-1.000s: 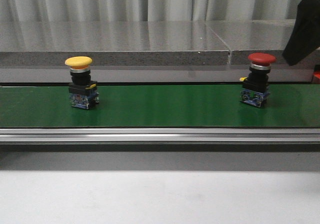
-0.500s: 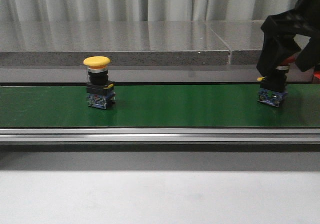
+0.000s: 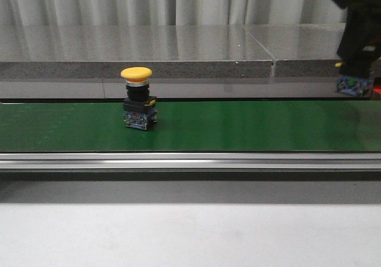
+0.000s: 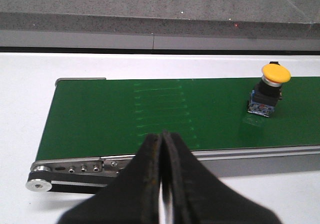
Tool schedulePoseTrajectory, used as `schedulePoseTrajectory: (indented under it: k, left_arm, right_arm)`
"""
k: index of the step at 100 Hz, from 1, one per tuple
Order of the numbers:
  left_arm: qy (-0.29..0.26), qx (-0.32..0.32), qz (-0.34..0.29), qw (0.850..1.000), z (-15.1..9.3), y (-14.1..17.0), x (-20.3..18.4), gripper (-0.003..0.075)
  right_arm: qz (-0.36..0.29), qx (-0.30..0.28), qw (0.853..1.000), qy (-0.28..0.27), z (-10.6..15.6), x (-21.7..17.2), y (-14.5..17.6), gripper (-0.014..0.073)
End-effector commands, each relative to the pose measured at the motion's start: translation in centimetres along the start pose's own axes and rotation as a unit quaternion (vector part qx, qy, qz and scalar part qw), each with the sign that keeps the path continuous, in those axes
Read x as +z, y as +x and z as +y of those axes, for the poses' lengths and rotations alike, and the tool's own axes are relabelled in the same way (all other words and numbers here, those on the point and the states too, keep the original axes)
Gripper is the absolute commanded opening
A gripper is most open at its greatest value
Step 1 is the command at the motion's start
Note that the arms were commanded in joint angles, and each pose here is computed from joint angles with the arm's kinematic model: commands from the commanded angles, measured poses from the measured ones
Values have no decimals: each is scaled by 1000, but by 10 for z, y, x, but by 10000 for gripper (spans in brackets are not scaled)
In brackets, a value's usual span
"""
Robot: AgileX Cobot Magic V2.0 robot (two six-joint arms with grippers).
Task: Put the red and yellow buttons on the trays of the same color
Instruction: 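Lower the right gripper and grasp the red button at the belt end, then carry the red button into the red tray and open the right gripper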
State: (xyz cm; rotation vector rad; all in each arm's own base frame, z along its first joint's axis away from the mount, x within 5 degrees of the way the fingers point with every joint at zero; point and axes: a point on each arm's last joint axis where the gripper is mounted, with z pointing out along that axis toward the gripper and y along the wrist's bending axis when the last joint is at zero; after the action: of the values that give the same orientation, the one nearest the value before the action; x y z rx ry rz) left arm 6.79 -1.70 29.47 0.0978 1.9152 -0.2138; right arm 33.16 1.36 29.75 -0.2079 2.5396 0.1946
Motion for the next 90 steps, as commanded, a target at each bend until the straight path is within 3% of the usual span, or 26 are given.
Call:
schedulePoseTrajectory:
  k: [1,25,52,65,90]
  left_arm:
    - [4,-6,-44,999,-1,-14,-3,-19]
    - [4,-6,-44,999,-1,-14,-3,-19]
    - [4,-6,-44,999,-1,-14,-3,-19]
    - [4,-6,-44,999,-1,-14,-3,-19]
    - [4,-6,-44,999,-1,-14,-3,-19]
  right_arm:
    - [-61,12,998,23,-18,-39,-22,141]
    - [-128,95,981,113,-95,-95,-31,141]
    - [-170,221,936,217,-183,-126,4,141]
    - [-171,275,917,233,-216,-116,18,141]
    - [-162,306,911,223,-251,-60,24,141]
